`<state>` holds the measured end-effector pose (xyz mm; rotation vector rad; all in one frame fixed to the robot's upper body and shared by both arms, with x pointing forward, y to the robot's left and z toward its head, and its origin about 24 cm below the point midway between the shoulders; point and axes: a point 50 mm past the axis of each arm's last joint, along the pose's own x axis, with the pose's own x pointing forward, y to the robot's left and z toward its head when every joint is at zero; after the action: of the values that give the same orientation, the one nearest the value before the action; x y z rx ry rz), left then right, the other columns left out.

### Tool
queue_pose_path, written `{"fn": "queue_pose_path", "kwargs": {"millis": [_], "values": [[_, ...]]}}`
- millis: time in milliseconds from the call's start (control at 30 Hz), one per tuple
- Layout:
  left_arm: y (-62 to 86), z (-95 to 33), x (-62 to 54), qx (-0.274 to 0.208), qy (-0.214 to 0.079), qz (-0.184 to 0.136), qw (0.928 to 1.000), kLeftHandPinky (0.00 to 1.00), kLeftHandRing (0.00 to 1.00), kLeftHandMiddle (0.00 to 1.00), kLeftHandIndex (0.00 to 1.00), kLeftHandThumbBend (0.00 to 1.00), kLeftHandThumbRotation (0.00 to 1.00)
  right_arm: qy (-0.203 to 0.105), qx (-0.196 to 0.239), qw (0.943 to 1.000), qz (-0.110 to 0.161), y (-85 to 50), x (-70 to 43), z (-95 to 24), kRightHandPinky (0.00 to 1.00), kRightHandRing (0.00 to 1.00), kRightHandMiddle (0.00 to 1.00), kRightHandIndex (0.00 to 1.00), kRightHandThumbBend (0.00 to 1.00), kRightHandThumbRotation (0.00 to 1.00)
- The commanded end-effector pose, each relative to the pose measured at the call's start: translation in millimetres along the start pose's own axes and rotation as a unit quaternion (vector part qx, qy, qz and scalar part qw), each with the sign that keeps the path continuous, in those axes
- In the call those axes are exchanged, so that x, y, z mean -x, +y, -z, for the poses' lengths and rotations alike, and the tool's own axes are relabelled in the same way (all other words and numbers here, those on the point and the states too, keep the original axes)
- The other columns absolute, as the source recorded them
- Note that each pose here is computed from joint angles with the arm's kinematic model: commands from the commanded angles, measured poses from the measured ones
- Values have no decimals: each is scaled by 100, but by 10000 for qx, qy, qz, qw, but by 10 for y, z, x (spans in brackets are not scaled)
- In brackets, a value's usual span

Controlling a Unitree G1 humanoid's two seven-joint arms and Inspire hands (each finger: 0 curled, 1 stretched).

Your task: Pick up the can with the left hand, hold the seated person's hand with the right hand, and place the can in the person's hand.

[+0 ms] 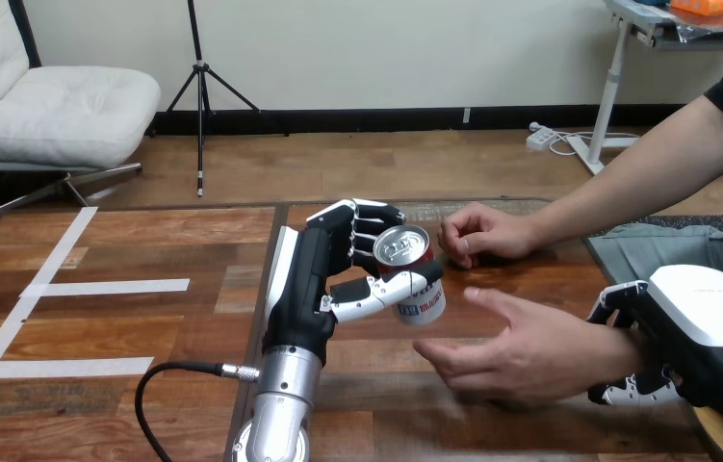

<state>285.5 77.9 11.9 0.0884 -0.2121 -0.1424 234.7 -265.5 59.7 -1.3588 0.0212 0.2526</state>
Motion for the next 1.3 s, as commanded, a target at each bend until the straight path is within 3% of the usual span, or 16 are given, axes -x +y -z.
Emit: {"fn": "queue_pose_path", "kwargs": {"millis": [0, 1267], "values": [[-104, -188, -91, 119, -461, 48, 9989, 43, 49, 53, 53, 67, 0, -362, -78, 9978, 558, -201, -126, -146, 34, 40, 49, 53, 60, 0], [-199, -175, -81, 267, -415, 282, 9984, 44, 50, 54, 53, 66, 0, -436, -95, 9971, 623, -188, -97, -163, 34, 41, 50, 54, 59, 0]]}}
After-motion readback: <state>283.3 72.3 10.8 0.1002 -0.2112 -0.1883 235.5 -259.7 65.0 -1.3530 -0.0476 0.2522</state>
